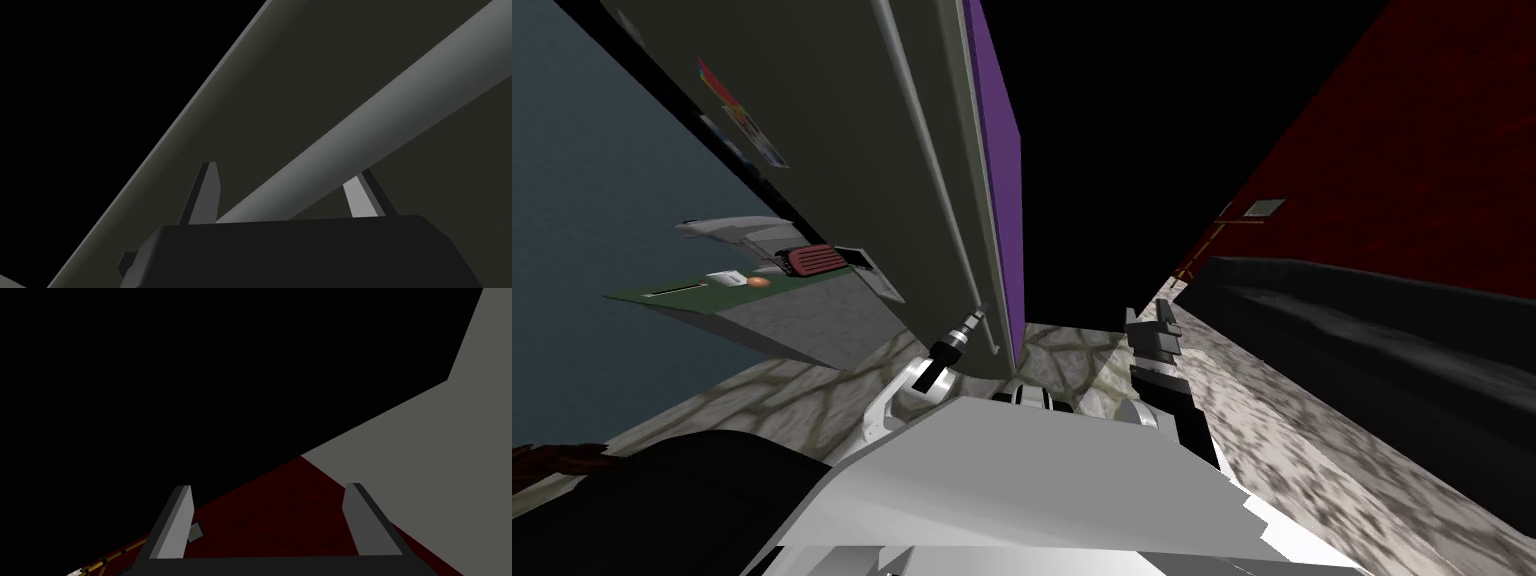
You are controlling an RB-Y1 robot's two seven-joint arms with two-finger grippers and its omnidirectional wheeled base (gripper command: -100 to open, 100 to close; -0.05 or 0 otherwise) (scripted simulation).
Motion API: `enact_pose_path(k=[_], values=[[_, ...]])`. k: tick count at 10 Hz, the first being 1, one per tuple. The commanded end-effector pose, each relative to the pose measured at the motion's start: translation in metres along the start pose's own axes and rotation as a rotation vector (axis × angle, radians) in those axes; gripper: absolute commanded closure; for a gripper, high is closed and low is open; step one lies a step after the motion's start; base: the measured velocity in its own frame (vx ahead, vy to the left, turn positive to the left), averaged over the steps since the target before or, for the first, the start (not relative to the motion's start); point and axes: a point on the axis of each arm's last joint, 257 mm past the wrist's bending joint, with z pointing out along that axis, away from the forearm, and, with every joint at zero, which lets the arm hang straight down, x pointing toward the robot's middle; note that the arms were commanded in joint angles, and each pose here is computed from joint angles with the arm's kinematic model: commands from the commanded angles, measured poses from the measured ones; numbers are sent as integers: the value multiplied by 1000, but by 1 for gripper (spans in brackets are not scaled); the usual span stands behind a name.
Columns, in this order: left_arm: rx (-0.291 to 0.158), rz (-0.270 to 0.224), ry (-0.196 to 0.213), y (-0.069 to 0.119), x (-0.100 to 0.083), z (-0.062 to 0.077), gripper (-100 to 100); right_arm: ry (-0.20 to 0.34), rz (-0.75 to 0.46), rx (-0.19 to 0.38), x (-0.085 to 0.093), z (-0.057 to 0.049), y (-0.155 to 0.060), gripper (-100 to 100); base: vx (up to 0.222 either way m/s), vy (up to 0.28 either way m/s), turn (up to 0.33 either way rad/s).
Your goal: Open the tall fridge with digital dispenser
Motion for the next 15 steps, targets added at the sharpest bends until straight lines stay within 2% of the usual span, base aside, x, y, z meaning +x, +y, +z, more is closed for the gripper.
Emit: enact_pose_path(k=[1,4,5,8,9,12,13,15], values=[[50,-9,48,-20,14,-10,100,0,0,0,0,0,0,0,-237,198,-74],[115,-25,116,-46,34,-24,100,0,0,0,0,0,0,0,-247,239,-86],[115,-25,116,-46,34,-24,100,0,0,0,0,0,0,0,-126,195,-66],[177,-50,185,-72,54,-42,100,0,0,0,0,0,0,0,-135,193,-74],[147,-22,177,-60,53,-39,100,0,0,0,0,0,0,0,-82,86,-32],[222,-26,249,-84,74,-58,100,0,0,0,0,0,0,0,-122,235,-94],[222,-26,249,-84,74,-58,100,0,0,0,0,0,0,0,-136,190,-27],[271,-37,292,-101,86,-71,100,0,0,0,0,0,0,0,-148,209,-93]])
